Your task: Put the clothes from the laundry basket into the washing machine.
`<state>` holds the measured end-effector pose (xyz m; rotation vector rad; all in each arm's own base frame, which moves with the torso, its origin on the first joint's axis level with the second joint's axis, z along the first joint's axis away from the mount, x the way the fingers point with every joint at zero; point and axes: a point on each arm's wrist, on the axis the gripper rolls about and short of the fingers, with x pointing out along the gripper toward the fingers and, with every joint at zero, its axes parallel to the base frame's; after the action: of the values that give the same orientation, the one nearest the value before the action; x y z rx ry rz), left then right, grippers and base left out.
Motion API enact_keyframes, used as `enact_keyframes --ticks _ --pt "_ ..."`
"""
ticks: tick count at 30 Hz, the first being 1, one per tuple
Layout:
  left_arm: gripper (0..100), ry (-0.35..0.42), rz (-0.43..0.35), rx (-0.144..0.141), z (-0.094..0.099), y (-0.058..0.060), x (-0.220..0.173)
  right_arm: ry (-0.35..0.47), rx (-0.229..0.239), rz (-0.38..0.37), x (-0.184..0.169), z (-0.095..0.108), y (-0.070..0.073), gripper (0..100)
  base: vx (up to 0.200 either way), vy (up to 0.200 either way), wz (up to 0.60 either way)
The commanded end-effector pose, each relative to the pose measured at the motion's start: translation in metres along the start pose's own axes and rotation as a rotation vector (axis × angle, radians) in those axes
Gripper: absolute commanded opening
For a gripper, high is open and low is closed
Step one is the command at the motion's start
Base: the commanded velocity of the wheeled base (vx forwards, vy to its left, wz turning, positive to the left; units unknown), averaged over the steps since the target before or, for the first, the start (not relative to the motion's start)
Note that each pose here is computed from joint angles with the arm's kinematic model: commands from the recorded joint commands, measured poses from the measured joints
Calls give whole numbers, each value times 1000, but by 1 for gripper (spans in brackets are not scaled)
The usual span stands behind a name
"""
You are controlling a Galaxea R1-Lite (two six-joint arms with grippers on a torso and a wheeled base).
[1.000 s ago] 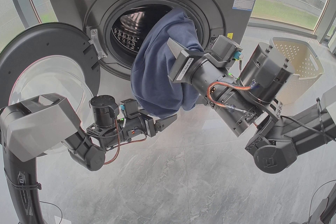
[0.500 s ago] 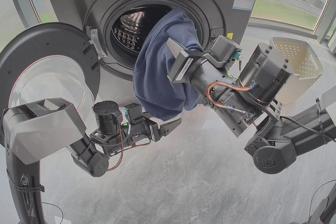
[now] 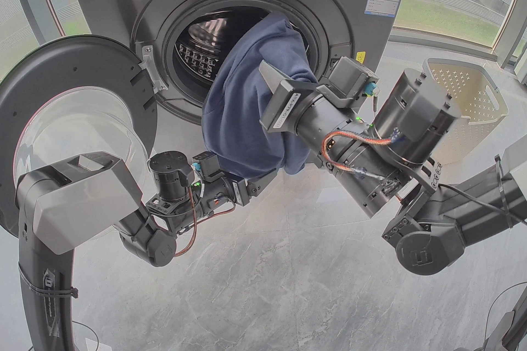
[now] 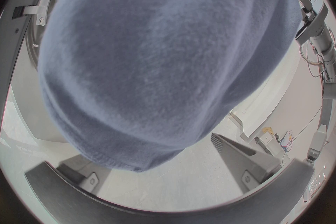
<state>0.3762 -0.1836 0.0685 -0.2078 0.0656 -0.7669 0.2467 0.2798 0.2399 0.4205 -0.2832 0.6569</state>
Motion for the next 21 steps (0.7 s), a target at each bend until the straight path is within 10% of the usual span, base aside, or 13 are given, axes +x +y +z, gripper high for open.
enact_keyframes --ticks 1,13,21 --pt "0 -14 -2 4 2 -1 3 0 0 0 0 0 0 0 0 0 0" --pt "0 -10 -14 4 0 -9 -5 -2 -5 -6 3 -6 -7 0 0 0 0" --pt "0 -11 -72 9 7 -44 -39 23 -17 -12 5 -18 -15 0 0 0 0"
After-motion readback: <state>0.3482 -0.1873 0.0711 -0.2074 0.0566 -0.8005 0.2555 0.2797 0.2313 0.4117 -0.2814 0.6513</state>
